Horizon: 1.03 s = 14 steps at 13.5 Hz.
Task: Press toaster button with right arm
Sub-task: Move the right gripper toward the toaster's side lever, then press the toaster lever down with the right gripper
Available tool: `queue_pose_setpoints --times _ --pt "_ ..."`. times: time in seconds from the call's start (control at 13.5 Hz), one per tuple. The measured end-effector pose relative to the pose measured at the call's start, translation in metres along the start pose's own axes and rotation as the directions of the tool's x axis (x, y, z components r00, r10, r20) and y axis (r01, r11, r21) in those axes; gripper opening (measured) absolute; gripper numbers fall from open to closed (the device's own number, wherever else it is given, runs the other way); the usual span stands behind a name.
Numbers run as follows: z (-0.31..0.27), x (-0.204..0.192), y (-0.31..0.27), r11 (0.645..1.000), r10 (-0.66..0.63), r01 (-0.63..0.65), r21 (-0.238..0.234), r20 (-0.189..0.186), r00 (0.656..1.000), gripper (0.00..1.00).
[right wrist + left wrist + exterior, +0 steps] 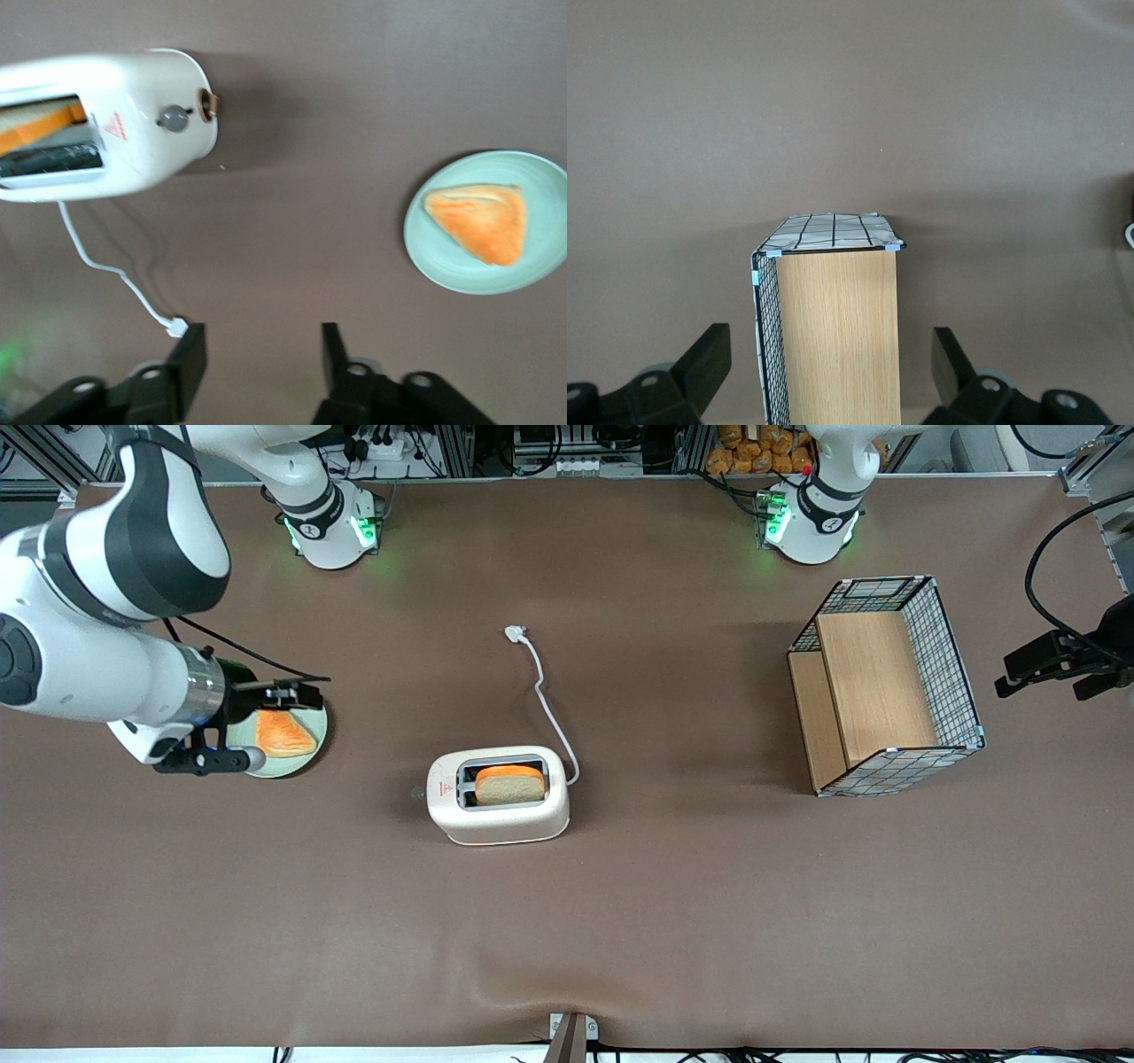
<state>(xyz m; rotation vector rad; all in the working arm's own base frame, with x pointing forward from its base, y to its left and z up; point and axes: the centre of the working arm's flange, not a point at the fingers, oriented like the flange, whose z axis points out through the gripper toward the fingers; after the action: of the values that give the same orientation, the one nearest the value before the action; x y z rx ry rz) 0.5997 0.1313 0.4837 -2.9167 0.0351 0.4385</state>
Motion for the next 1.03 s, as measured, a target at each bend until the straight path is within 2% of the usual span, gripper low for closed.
queue_pose_setpoints --times 0.15,0.37,0.52,0.66,0.81,1.03 --pt "0.008 0.01 -0.004 1.0 0.0 0.001 0.015 -0.023 1.0 0.33" --pt "0.021 0.028 -0.02 1.0 -0.016 0.018 0.02 -0.094 0.995 0.02" --pt "0.036 0.042 -0.036 0.999 -0.034 0.037 0.018 -0.147 0.989 0.01" --pt "0.054 0.057 -0.044 0.999 -0.038 0.042 0.016 -0.184 0.982 0.01" --pt "0.068 0.064 -0.048 0.999 -0.038 0.042 0.021 -0.186 0.982 0.01" --pt "0.089 0.067 -0.062 0.998 -0.04 0.047 0.048 -0.154 0.987 0.01"
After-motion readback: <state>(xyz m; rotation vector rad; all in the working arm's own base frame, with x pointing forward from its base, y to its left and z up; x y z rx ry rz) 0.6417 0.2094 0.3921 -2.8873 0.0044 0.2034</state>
